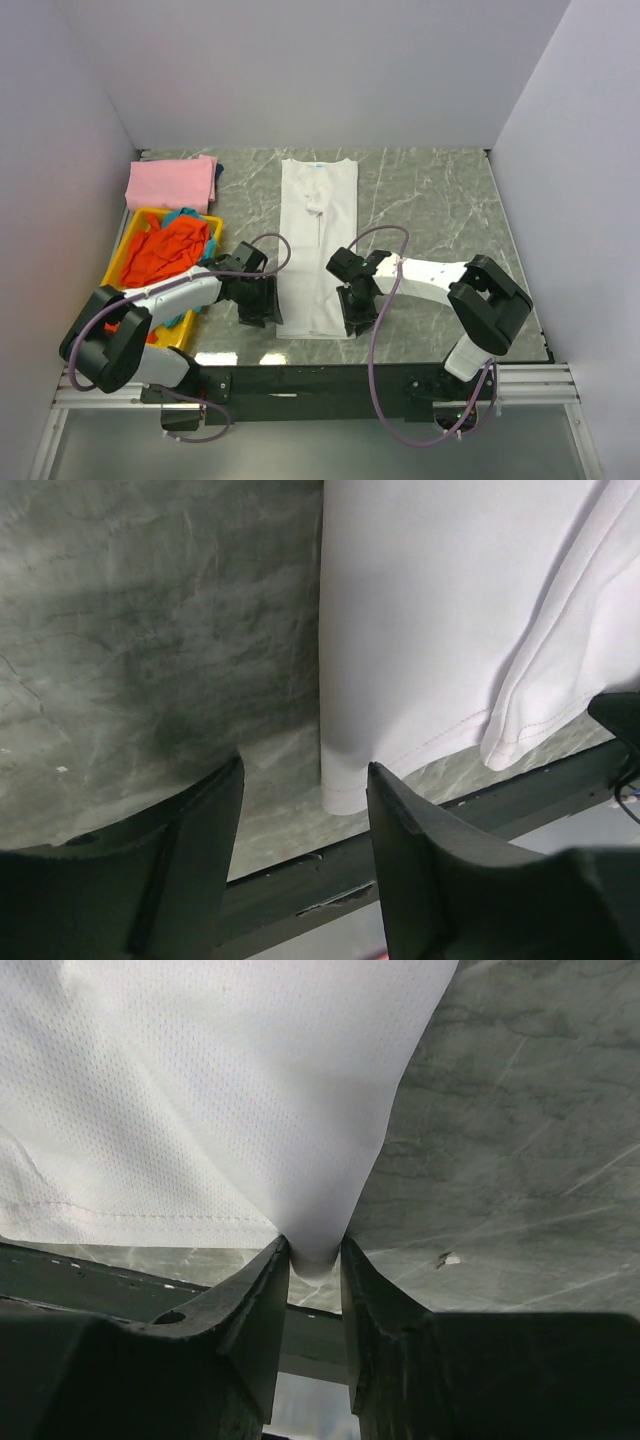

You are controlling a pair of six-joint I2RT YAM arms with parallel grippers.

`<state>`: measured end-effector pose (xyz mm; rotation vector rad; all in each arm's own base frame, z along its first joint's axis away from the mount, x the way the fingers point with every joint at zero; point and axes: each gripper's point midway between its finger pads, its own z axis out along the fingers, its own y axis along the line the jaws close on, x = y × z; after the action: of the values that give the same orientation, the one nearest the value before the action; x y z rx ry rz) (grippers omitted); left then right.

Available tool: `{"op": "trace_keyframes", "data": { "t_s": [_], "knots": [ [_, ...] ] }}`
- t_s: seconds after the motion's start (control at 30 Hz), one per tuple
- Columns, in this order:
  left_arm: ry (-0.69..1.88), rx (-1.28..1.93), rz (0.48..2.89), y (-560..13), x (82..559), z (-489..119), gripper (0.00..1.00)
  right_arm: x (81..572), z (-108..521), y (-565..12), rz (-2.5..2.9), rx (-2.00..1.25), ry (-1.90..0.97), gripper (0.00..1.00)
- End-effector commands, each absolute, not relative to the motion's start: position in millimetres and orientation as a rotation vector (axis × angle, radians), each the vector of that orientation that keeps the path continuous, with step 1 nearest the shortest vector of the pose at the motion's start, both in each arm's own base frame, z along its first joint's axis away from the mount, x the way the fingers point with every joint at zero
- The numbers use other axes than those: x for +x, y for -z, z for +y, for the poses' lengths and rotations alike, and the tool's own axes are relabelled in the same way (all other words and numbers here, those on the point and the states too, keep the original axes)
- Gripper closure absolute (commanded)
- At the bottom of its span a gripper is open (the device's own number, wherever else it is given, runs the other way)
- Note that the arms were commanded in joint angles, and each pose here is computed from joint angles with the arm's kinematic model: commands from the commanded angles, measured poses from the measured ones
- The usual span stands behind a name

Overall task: Fold and stack the t-shirts
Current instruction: Fold the tshirt

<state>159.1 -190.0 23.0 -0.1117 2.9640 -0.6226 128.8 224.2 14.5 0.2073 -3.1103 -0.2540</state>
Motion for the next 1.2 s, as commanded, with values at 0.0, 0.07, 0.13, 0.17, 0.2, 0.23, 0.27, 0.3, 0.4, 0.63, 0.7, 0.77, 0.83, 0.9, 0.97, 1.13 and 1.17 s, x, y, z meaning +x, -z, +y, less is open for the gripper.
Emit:
{"op": "trace_keyframes", "data": {
  "t_s": [0.0, 0.07, 0.13, 0.17, 0.2, 0.23, 0.27, 0.3, 0.4, 0.63, 0.7, 0.77, 0.83, 0.9, 0.97, 1.13, 1.17],
  "knots": [
    [0.643, -0.123, 2.971, -18.5, 155.2, -193.6, 0.43, 130.1, 222.6, -13.3, -3.132, 0.191, 0.242, 0.66],
    [0.641, -0.12, 2.979, -17.0, 153.5, -194.1, 0.44, 129.4, 221.9, -13.0, -3.13, 0.191, 0.238, 0.66],
    [0.659, -0.114, 2.986, -15.1, 151.6, -196.3, 0.45, 128.9, 221.9, -13.0, -3.128, 0.188, 0.234, 0.64],
    [0.669, -0.113, 2.996, -13.3, 149.6, -197.0, 0.45, 129.0, 221.1, -12.3, -3.127, 0.185, 0.227, 0.63],
    [0.689, -0.112, 3.001, -13.7, 148.1, -198.9, 0.46, 129.2, 221.2, -12.7, -3.126, 0.182, 0.229, 0.62],
    [0.697, -0.108, 3.009, -12.7, 145.7, -199.5, 0.47, 129.2, 221.7, -13.7, -3.127, 0.185, 0.232, 0.62],
    [0.705, -0.105, 3.01, -12.4, 144.9, -200.2, 0.47, 129.2, 221.0, -13.9, -3.129, 0.185, 0.228, 0.61],
    [0.715, -0.103, 3.013, -12.3, 143.4, -200.6, 0.47, 129.9, 221.8, -15.3, -3.132, 0.183, 0.233, 0.61],
    [0.718, -0.104, 3.024, -10.1, 139.6, -200.7, 0.56, 130.9, 220.3, -17.1, -3.143, 0.176, 0.227, 0.6],
    [0.676, -0.114, 3.066, -3.2, 134.8, -197.7, 0.64, 136.3, 221.2, -22.6, -3.171, 0.169, 0.227, 0.6],
    [0.675, -0.116, 3.073, -1.9, 134.0, -197.8, 0.66, 139.2, 221.7, -27.5, -3.187, 0.169, 0.229, 0.59],
    [0.671, -0.112, 3.078, -0.9, 133.3, -197.6, 0.67, 141.9, 224.4, -32.5, -3.197, 0.173, 0.246, 0.59],
    [0.671, -0.105, 3.078, -0.9, 133.0, -197.7, 0.67, 143.6, 227.8, -35.8, -3.2, 0.182, 0.269, 0.59],
    [0.673, -0.107, 3.079, -1.1, 133.2, -198.2, 0.67, 145.3, 232.7, -38.8, -3.202, 0.201, 0.295, 0.59],
    [0.67, -0.106, 3.083, -0.4, 132.6, -197.7, 0.67, 146.3, 236.3, -40.6, -3.2, 0.212, 0.312, 0.59],
    [0.671, -0.106, 3.082, -1.0, 132.6, -198.2, 0.68, 147.1, 239.5, -37.2, -3.195, 0.243, 0.293, 0.59],
    [0.668, -0.107, 3.083, -0.6, 132.6, -197.9, 0.68, 146.3, 237.3, -33.9, -3.191, 0.244, 0.273, 0.59]
  ]
}}
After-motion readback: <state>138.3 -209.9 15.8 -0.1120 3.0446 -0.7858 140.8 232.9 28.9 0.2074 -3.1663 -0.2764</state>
